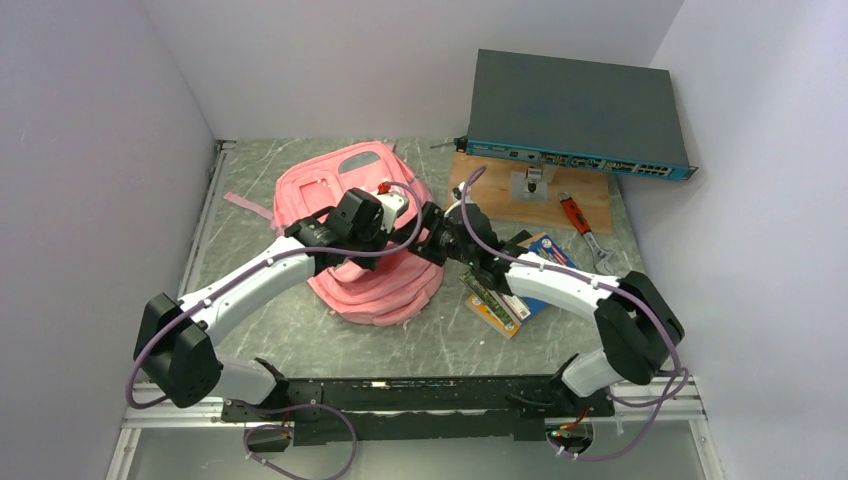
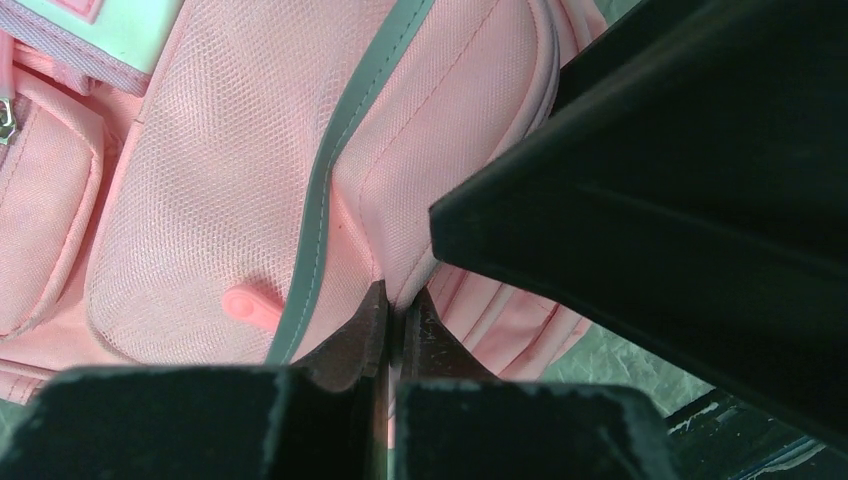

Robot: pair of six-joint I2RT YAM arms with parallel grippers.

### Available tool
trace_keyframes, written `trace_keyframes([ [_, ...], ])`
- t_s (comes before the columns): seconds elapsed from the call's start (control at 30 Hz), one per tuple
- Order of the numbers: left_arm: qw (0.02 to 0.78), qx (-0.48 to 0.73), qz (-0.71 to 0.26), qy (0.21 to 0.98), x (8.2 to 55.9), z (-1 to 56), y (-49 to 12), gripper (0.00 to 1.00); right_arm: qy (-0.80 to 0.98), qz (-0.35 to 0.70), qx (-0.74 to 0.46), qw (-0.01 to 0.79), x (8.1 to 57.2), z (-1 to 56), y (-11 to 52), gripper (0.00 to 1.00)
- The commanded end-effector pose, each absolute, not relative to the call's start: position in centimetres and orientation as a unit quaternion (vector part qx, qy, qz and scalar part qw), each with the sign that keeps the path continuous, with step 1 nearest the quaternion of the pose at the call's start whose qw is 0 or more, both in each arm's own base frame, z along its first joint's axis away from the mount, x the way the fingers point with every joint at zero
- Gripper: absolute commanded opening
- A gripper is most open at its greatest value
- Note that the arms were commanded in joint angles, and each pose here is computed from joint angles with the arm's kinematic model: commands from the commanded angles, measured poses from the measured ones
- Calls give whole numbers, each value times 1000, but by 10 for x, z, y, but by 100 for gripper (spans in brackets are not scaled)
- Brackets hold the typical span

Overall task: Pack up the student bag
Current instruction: Zip the student bag at the center of the board.

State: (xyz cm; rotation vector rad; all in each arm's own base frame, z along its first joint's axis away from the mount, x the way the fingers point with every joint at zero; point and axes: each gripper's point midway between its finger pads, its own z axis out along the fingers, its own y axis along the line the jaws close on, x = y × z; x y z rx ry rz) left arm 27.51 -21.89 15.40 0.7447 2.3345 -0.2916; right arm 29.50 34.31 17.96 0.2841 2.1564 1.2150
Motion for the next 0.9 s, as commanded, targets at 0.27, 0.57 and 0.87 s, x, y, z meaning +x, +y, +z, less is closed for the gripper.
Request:
trace_keyframes([
  [0.27, 394, 283, -177, 857, 273, 203, -237, 66, 809, 483, 142, 303, 309, 168, 351, 27],
  [0.57, 436, 49, -227, 870, 250, 214, -168, 100, 810, 483, 93, 319, 307, 144, 329, 13],
  [0.87, 403, -120, -276, 865, 259, 161, -110, 63, 811, 477, 70, 332, 316, 148, 320, 11],
])
